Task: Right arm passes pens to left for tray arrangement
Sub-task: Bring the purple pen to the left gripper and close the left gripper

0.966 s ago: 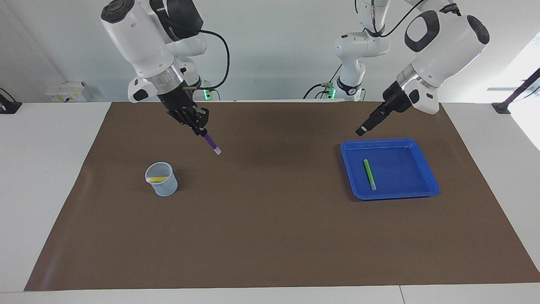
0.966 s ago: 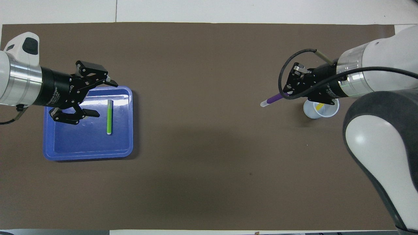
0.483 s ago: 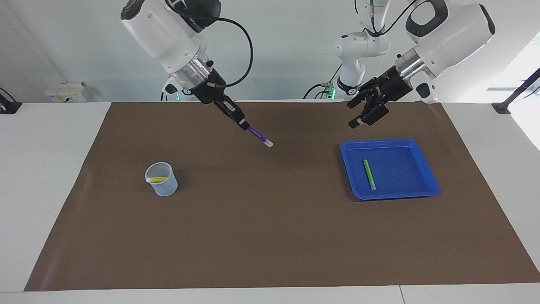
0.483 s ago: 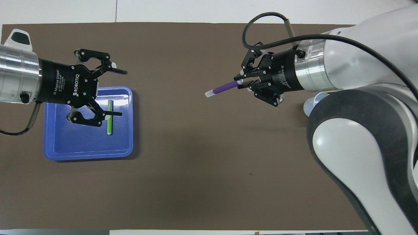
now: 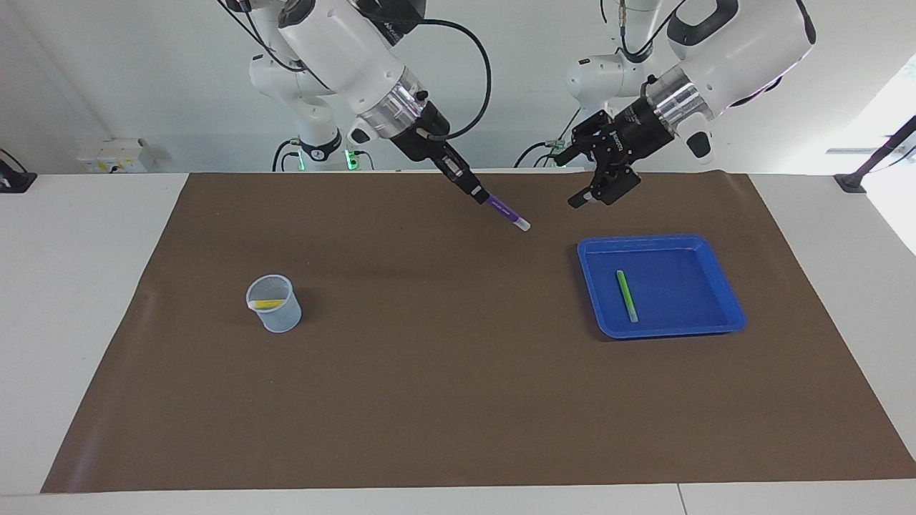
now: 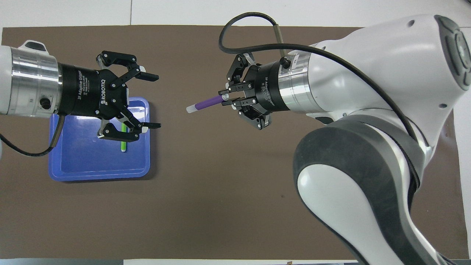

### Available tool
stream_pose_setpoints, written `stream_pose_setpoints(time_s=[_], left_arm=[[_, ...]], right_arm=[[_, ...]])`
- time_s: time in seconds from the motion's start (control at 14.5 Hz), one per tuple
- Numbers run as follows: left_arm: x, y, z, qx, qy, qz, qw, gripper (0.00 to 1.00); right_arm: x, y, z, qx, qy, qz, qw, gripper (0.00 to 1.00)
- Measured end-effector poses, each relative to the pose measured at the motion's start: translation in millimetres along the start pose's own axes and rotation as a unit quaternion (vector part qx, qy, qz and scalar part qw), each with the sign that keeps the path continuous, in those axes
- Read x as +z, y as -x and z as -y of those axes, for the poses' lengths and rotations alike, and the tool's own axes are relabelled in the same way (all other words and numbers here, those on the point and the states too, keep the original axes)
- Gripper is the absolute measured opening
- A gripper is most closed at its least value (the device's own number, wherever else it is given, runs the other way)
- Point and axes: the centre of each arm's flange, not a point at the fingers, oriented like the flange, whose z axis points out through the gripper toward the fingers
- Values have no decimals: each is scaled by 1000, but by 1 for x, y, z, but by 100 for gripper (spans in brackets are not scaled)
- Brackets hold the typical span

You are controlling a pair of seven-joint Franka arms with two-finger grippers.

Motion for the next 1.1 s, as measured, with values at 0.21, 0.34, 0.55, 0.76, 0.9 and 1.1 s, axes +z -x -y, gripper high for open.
stream_pose_setpoints(time_s=[0.21,0.34,0.55,0.76,0.9,1.1], left_arm=[[23,6,9,2,5,2,1000,100],[35,9,18,2,10,0,1000,100],[39,10,24,2,20,-1,1000,100],[43,10,28,0,25,-1,1000,100],[42,10,28,-4,30,4,1000,96],[41,9,27,-8,37,8,999,92]], right_arm=[[4,15,0,-1,-1,8,1000,18],[7,23,-1,-5,0,12,1000,18],[10,30,-3,-9,0,15,1000,18],[10,30,-3,-9,0,15,1000,18],[10,30,-2,-9,-1,15,1000,18],[10,31,-1,-10,-6,14,1000,18]])
